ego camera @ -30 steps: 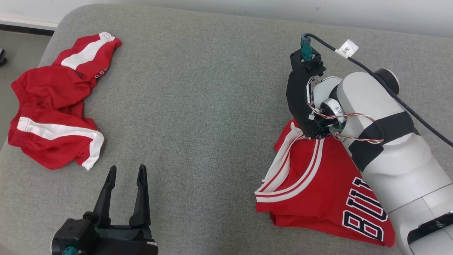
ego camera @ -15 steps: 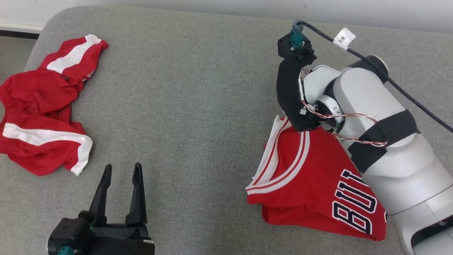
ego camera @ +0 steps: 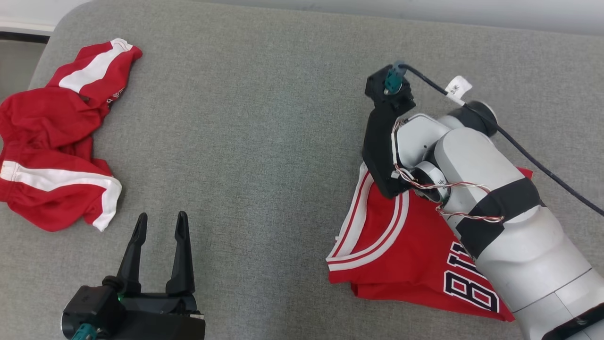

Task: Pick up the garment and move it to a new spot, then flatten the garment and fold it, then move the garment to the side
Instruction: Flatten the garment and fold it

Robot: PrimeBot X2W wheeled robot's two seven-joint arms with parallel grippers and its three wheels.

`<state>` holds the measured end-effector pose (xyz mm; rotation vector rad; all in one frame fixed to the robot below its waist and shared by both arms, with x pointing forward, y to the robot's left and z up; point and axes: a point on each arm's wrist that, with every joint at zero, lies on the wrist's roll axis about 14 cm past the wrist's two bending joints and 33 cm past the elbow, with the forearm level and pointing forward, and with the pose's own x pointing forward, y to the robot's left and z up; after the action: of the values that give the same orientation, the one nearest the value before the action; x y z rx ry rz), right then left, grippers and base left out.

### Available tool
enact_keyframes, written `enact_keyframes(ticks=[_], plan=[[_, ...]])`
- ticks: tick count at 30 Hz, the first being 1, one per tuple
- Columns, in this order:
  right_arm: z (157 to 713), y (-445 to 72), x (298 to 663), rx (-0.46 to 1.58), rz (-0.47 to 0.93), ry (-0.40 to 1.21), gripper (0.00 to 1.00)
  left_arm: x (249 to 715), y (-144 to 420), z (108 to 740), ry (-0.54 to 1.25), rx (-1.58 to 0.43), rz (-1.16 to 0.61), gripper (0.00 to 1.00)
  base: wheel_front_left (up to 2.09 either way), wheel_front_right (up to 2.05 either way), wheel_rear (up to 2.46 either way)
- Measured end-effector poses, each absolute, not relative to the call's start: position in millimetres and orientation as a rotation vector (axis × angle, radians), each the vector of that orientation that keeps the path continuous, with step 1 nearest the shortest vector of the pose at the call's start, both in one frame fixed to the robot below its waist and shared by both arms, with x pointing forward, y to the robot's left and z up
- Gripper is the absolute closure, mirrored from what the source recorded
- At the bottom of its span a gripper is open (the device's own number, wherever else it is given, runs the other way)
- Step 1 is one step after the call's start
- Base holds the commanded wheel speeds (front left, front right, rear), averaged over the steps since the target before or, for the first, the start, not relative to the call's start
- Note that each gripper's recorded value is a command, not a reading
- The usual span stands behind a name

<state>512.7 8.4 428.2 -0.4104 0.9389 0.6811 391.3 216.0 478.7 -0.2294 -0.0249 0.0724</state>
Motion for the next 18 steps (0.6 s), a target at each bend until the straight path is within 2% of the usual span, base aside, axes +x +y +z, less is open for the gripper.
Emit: enact_keyframes(ticks=[7, 13, 18], plan=[[482.6, 25.4, 530.6, -0.299, 0.709, 0.644, 0.00, 390.1, 214.4, 485.5, -0.045, -0.233, 0.066, 0.00, 0.00, 0.00, 0.00], [530.5, -6.2, 543.3, -0.187, 0.607, 0.328, 0.00, 386.6, 212.5, 491.6, -0.062, -0.232, 0.058, 0.00, 0.00, 0.00, 0.00], [552.9, -34.7, 525.9, -0.122, 0.531, 0.124, 0.00, 379.9, 211.1, 494.8, -0.069, -0.230, 0.055, 0.00, 0.00, 0.00, 0.00]])
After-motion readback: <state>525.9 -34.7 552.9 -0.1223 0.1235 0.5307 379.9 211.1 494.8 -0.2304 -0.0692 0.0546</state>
